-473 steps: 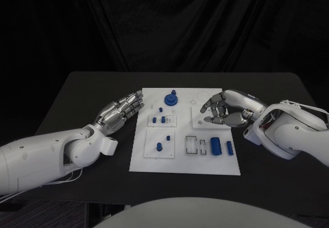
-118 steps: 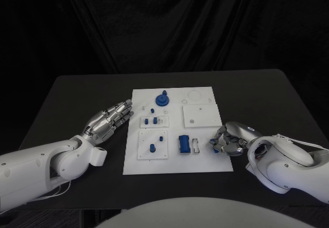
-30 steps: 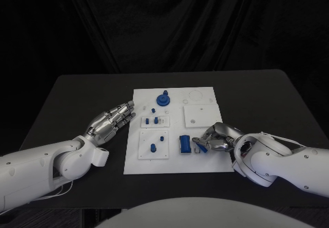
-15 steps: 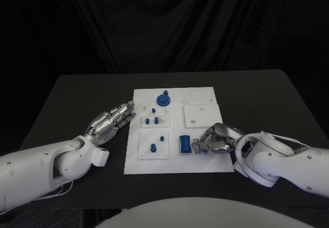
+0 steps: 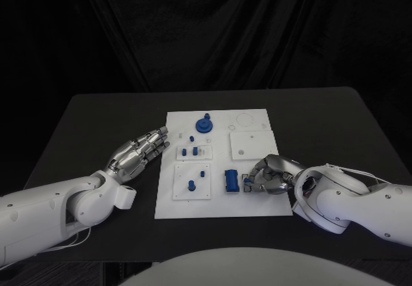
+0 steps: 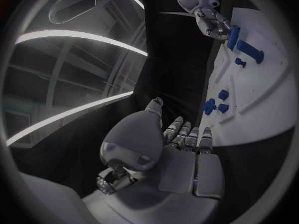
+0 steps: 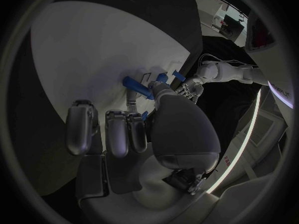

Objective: Assemble the parts on the task board

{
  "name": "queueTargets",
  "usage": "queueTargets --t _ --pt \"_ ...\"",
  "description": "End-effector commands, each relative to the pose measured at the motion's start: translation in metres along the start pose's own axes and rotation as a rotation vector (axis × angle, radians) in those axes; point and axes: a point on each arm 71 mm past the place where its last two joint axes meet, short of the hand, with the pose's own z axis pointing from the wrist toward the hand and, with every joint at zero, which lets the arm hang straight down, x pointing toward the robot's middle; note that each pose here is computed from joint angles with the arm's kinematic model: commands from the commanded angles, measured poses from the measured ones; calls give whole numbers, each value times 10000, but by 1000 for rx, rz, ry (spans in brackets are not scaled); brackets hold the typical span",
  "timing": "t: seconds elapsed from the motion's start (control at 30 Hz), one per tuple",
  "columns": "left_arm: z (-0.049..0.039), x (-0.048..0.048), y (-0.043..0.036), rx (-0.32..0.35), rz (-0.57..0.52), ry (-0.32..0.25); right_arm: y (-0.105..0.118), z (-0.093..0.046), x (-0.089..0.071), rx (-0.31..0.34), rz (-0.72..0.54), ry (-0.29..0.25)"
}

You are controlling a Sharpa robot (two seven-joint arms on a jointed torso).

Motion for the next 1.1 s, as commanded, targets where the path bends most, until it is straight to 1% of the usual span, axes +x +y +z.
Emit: queueTargets --t 0.03,0.17,0.53,0.77,1.1 --pt "-2 14 -31 53 -12 10 -15 -8 78 8 -18 54" --pt "-1 14 -29 52 -12 10 -13 -5 76 9 -16 50" --pt "0 14 -25 50 -13 11 17 -25 58 -8 11 15" --pt "-1 13 -22 50 -13 11 41 -63 38 -18 32 -18" --pt "3 18 -15 48 -15 13 36 -80 7 0 50 -52"
